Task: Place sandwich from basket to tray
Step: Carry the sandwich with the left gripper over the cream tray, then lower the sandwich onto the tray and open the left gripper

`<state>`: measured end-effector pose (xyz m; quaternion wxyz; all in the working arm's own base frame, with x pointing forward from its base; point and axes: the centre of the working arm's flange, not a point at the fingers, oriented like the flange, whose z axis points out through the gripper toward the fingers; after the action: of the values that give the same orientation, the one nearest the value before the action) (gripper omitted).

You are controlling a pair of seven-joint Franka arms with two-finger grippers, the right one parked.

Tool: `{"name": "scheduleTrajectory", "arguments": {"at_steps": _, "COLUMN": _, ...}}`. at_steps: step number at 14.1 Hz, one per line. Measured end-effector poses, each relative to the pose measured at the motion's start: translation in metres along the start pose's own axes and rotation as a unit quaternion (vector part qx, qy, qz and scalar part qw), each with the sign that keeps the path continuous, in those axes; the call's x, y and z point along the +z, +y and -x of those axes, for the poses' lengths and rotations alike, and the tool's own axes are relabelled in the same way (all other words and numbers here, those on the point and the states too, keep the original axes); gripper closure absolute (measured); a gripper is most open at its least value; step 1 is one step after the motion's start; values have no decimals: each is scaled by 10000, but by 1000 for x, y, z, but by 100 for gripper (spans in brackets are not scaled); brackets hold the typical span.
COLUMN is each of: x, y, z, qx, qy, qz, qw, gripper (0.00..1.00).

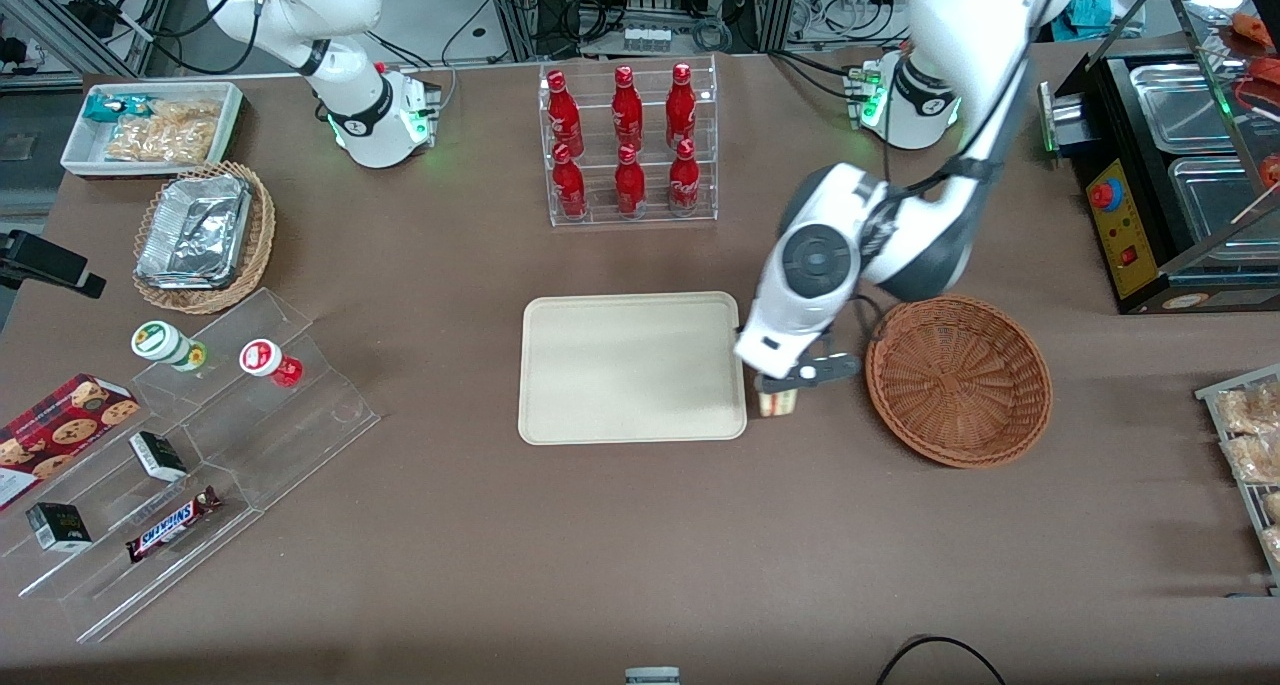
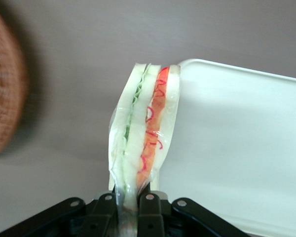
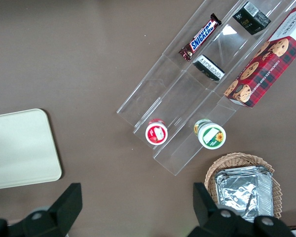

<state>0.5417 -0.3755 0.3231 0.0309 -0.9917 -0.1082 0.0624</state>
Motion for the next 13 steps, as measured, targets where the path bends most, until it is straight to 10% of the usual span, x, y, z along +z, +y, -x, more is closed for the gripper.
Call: {"name": "scheduleTrajectory", "arguments": {"at_steps": 13, "x": 62, "y": 143, "z": 56, "qx": -153, "qy": -32, "qz": 619, "qw": 9980, "gripper": 87}}
